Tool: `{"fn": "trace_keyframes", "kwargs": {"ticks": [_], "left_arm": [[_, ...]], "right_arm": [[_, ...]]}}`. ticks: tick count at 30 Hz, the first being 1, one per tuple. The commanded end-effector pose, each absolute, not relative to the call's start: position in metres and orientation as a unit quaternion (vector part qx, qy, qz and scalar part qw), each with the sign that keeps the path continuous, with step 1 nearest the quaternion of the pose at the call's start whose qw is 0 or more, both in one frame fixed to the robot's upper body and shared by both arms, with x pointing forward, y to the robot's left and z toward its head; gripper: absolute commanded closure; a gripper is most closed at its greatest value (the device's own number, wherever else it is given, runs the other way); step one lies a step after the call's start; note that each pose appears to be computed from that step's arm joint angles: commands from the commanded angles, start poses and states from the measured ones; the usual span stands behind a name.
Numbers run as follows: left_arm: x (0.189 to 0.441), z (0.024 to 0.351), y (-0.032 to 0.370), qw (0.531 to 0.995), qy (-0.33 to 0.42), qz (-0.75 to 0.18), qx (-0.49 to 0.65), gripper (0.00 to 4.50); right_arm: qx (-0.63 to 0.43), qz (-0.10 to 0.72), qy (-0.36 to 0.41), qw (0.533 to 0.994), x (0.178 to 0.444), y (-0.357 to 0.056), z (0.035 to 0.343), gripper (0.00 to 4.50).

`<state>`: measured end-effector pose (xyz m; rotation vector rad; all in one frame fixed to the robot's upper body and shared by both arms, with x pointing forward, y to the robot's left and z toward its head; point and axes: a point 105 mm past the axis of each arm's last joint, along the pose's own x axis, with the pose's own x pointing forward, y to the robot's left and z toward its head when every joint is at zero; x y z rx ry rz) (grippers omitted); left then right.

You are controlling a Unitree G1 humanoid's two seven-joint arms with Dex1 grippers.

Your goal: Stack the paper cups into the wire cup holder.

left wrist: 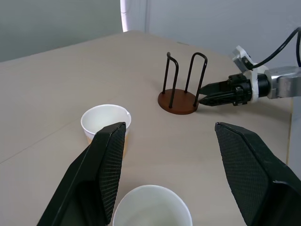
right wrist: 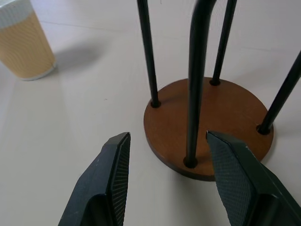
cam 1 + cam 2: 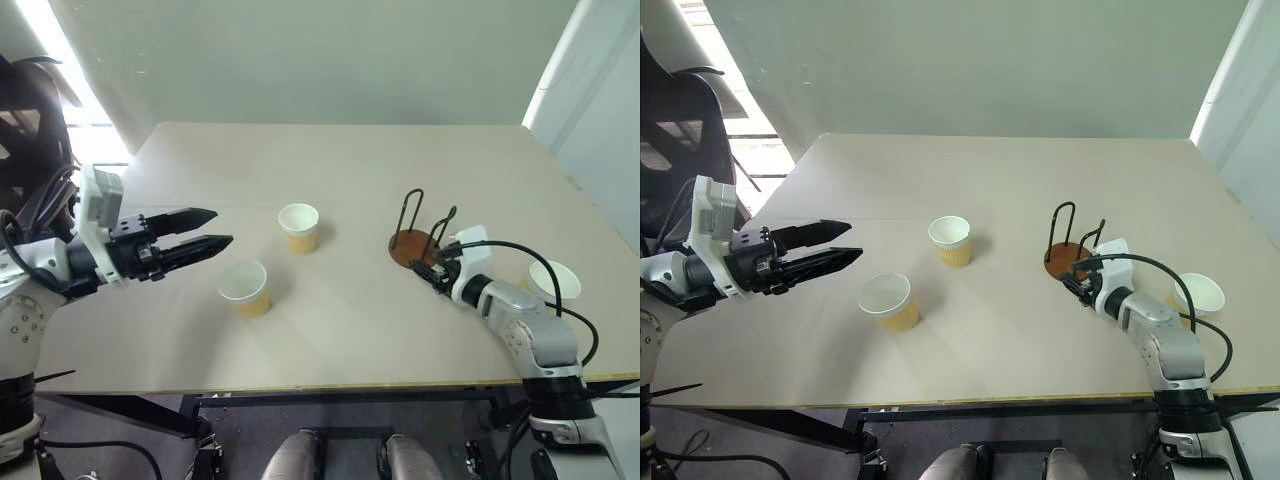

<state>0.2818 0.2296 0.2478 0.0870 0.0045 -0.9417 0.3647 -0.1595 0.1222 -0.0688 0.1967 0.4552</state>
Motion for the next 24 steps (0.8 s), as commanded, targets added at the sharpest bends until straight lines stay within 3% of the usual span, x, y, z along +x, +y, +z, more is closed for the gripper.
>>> {"fn": "trace_keyframes", "kwargs": {"ticks": [1,9,13,18,24], "left_arm": [[0.278,0.256,0.228,0.889,-0.013,-0.453,0.063,1.27],[0.277,0.256,0.228,0.89,-0.013,-0.45,0.065,1.27],[0.276,0.255,0.229,0.891,-0.012,-0.45,0.065,1.25],[0.276,0.255,0.23,0.891,-0.012,-0.448,0.065,1.25],[0.276,0.255,0.23,0.892,-0.011,-0.448,0.066,1.25]], "right_arm": [[-0.045,0.21,0.061,0.975,0.374,-0.161,0.14,1.92],[-0.045,0.22,0.052,0.973,0.377,-0.154,0.143,1.92],[-0.045,0.223,0.051,0.972,0.377,-0.154,0.142,2.81],[-0.046,0.226,0.048,0.972,0.376,-0.153,0.144,4.48],[-0.05,0.254,0.042,0.965,0.369,-0.151,0.146,4.48]]}}
